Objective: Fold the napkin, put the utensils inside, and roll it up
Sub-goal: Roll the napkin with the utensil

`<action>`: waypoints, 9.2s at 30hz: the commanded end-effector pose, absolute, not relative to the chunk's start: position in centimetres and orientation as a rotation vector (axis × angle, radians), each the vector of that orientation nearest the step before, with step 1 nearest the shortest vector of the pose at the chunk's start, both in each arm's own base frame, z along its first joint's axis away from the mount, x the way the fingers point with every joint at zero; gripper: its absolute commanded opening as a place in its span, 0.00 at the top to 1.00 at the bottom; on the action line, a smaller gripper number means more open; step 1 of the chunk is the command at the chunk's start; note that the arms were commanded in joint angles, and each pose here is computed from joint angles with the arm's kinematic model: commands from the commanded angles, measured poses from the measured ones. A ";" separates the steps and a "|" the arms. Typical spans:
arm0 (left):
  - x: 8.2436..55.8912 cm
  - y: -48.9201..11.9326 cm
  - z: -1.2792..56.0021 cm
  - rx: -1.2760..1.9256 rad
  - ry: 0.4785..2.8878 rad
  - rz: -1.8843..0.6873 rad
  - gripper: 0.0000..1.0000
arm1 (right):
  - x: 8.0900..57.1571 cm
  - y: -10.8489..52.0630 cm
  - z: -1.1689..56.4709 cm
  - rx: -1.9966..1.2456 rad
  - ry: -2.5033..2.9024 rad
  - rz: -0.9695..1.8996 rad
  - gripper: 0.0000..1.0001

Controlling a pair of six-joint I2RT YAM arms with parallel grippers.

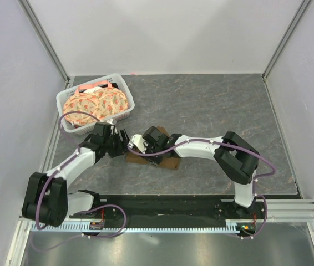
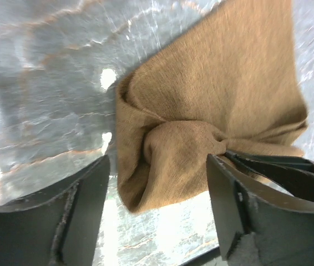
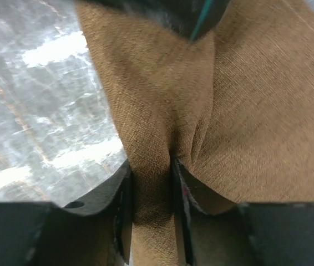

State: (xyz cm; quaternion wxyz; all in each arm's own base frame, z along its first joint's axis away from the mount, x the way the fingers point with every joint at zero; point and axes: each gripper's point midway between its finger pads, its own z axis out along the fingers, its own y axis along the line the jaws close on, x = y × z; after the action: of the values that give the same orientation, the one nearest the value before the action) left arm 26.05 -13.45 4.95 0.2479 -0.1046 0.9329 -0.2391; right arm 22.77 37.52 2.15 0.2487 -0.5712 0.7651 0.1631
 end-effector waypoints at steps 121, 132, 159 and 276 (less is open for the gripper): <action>25.1 -17.8 7.0 0.001 2.199 -1.015 0.38 | 17.7 33.1 0.0 -1.183 2.506 1.869 0.80; 24.5 -19.4 4.4 0.051 2.309 -1.115 0.84 | 18.6 33.1 0.1 -1.195 2.534 1.769 0.74; 24.8 -18.8 1.6 -0.110 2.626 -0.995 0.98 | 22.1 30.1 7.9 -1.232 2.148 0.269 0.20; 27.5 -18.7 2.4 -0.046 2.629 -0.885 0.98 | 19.3 23.9 1.0 -1.151 2.760 0.604 0.46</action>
State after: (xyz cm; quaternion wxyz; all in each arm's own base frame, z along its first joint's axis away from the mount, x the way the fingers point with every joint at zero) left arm 27.52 -19.35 3.00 0.1918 -0.0188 0.9209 -0.3387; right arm 20.76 24.73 2.18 0.0894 -0.3847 0.8948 0.2084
